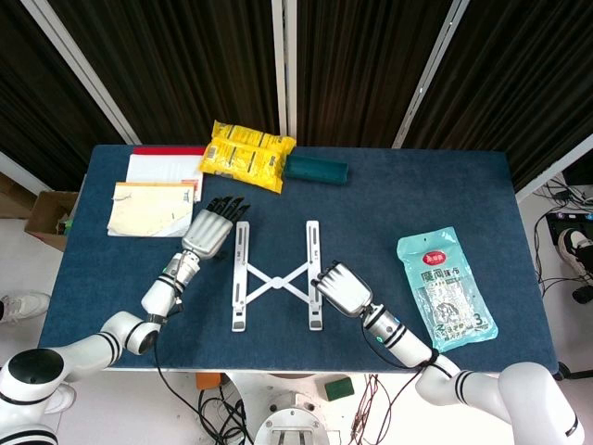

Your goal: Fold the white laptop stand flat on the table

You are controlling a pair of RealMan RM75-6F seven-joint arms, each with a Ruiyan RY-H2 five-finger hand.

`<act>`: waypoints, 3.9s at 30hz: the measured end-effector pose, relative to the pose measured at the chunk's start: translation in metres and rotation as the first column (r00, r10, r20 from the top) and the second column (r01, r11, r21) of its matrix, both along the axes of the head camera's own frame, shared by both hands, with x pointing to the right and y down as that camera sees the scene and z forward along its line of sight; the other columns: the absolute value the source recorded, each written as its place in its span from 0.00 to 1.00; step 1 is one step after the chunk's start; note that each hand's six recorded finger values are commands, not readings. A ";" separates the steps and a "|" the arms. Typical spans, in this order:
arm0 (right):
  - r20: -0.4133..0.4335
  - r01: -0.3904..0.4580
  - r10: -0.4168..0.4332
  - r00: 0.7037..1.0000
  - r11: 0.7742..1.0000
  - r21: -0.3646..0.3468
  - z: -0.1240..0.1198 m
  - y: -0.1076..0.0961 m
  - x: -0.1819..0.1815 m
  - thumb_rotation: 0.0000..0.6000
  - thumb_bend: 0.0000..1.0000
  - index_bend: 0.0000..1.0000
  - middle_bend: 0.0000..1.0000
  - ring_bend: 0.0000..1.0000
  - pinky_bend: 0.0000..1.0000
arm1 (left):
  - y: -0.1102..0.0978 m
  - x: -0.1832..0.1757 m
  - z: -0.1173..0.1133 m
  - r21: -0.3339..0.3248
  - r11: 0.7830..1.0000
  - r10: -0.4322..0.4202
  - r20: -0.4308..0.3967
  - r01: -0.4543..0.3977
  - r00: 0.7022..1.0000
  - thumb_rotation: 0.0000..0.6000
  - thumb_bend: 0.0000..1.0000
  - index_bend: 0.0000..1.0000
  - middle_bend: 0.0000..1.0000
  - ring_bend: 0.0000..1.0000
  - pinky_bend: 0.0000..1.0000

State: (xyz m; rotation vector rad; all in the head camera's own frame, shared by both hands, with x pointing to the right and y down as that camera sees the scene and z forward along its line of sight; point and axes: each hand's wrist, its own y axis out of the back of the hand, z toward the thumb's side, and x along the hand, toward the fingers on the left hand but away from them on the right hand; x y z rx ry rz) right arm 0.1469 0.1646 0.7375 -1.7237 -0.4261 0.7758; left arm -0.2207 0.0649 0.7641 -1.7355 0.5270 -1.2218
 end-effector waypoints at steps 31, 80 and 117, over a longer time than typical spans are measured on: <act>0.101 0.033 -0.038 0.994 0.998 0.052 0.001 0.003 -0.033 1.00 0.00 0.79 0.79 0.75 0.77 | 0.019 0.035 0.006 -0.125 0.992 -0.055 -0.212 0.028 0.976 1.00 0.00 0.04 0.00 0.00 0.12; -0.218 0.482 -0.540 0.813 0.834 -0.268 -0.032 -0.020 -0.077 1.00 0.00 0.00 0.00 0.00 0.00 | 0.032 -0.095 -0.084 -0.128 0.940 -0.340 -0.314 0.315 0.886 1.00 0.00 0.04 0.00 0.00 0.12; -0.154 0.488 -0.521 0.840 0.848 -0.205 -0.014 -0.045 -0.126 1.00 0.22 0.55 0.51 0.36 0.25 | 0.046 -0.145 -0.098 -0.109 0.896 -0.439 -0.367 0.431 0.820 1.00 0.00 0.04 0.00 0.00 0.12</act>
